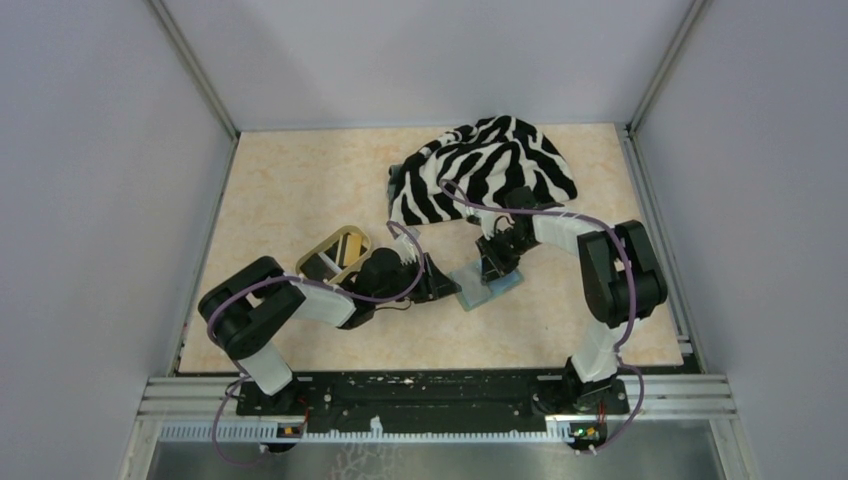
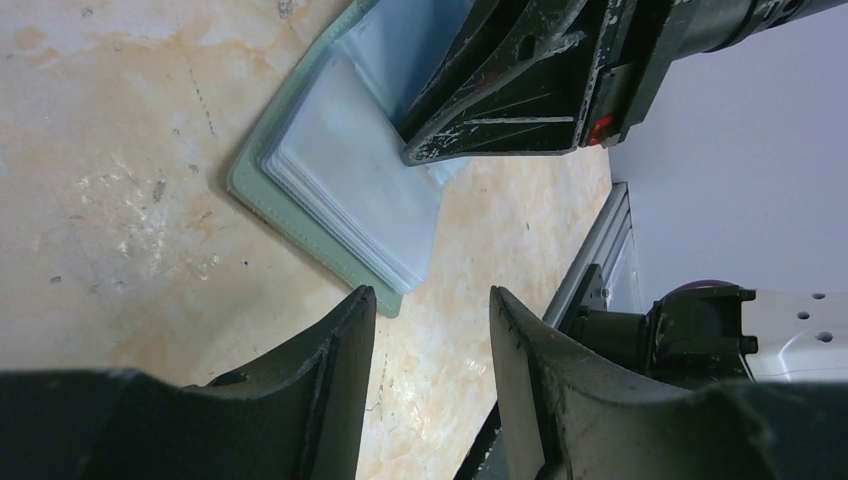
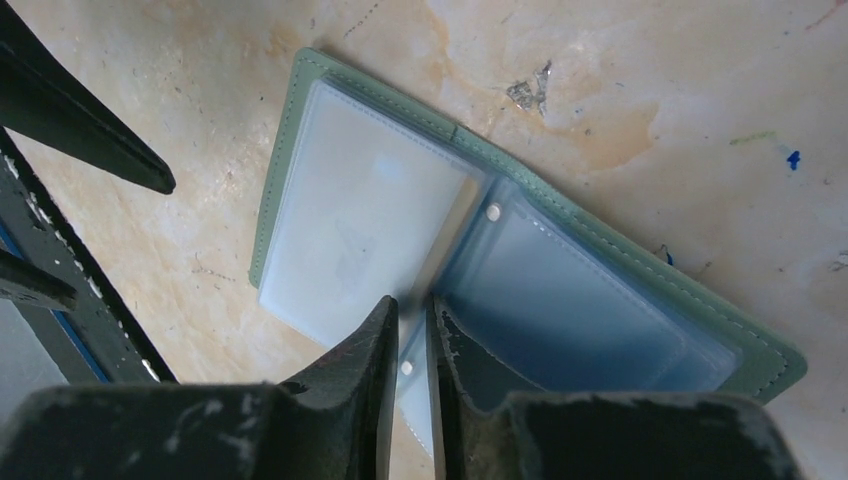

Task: Put the credit cards into the card holder
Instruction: Turn over the card slot in the card holder.

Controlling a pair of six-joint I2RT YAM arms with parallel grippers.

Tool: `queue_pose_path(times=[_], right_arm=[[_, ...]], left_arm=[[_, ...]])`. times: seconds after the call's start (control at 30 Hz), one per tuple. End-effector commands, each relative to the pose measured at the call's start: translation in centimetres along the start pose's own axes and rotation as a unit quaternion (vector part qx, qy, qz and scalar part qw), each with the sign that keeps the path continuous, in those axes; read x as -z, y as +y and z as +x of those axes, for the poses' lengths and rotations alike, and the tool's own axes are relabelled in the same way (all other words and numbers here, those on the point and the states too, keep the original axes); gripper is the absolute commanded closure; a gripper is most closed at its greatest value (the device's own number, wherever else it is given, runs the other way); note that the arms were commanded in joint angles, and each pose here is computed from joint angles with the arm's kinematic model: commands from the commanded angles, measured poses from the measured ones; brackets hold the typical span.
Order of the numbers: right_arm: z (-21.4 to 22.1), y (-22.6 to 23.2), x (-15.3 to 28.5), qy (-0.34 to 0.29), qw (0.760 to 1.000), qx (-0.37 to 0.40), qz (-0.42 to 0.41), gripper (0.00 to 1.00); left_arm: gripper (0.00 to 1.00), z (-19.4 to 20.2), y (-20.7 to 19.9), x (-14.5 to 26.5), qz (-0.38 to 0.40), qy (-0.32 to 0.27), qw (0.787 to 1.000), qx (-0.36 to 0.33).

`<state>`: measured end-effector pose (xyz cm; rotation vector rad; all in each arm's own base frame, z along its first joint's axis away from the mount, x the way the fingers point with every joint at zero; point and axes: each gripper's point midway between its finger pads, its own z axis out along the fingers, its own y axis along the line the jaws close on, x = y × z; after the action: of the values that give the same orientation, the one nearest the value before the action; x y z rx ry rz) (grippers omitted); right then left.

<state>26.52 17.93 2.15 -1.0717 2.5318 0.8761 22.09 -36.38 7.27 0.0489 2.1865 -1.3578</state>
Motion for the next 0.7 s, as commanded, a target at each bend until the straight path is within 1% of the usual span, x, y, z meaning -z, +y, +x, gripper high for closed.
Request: queue_pose_path(times=[0.0, 0.13, 0.3, 0.67], right_arm=[[-0.4, 0.3, -0.6, 0.004, 1.000, 0.008, -0.005, 0.90], [-0.8, 1.6, -0.6, -0.003, 0.999, -0.002, -0.041, 0.98], [-0.7, 2.3, -0.7, -0.003, 0.998, -0.011, -0.063, 1.00], [-0.9, 2.5, -0.4, -0.012, 0.996, -0.021, -0.081, 0.99]], left_arm=[[0.48, 0.1, -0.8, -0.7, 0.014, 0.005, 1.000, 0.011], [0.46, 0.2, -0.4, -1.1, 0.010, 0.008, 1.000, 0.020], [0.46, 0.0, -0.4, -1.2, 0.006, 0.004, 1.000, 0.025], [0.49, 0.3, -0.2, -1.5, 0.003, 0.007, 0.999, 0.039]])
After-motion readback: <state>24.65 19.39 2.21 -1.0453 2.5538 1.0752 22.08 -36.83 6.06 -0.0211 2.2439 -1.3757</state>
